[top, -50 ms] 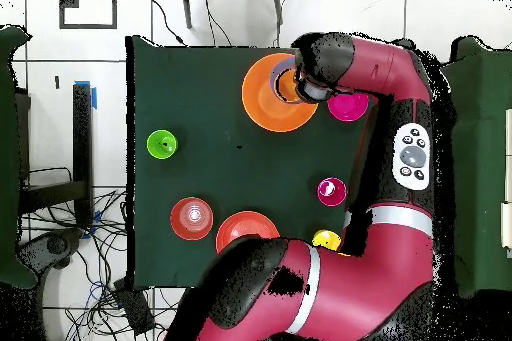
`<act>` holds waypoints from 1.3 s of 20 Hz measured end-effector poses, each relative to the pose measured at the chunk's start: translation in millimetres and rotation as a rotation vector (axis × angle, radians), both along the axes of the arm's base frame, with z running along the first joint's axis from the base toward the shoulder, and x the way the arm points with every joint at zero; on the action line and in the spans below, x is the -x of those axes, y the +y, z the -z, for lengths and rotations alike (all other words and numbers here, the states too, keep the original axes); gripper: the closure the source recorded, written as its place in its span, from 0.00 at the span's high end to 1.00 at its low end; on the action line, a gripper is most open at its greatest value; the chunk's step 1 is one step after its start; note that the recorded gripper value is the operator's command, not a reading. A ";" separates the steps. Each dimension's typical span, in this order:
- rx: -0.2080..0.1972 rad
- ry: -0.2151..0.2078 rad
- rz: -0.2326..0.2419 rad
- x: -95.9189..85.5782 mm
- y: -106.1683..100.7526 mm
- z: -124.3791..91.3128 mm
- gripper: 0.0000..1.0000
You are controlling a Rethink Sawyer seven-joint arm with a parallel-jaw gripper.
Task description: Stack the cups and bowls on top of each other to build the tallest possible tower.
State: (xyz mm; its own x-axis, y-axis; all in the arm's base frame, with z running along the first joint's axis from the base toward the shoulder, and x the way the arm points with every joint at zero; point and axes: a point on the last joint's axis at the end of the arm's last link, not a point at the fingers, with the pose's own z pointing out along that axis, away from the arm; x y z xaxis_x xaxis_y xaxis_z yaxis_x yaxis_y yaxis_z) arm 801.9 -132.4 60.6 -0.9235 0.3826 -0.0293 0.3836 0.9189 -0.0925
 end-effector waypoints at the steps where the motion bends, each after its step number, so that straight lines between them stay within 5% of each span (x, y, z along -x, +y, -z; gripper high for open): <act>1: 0.000 0.000 0.000 0.0 0.0 0.0 1.00; 26: 0.020 0.002 -0.016 0.6 -2.3 -7.9 1.00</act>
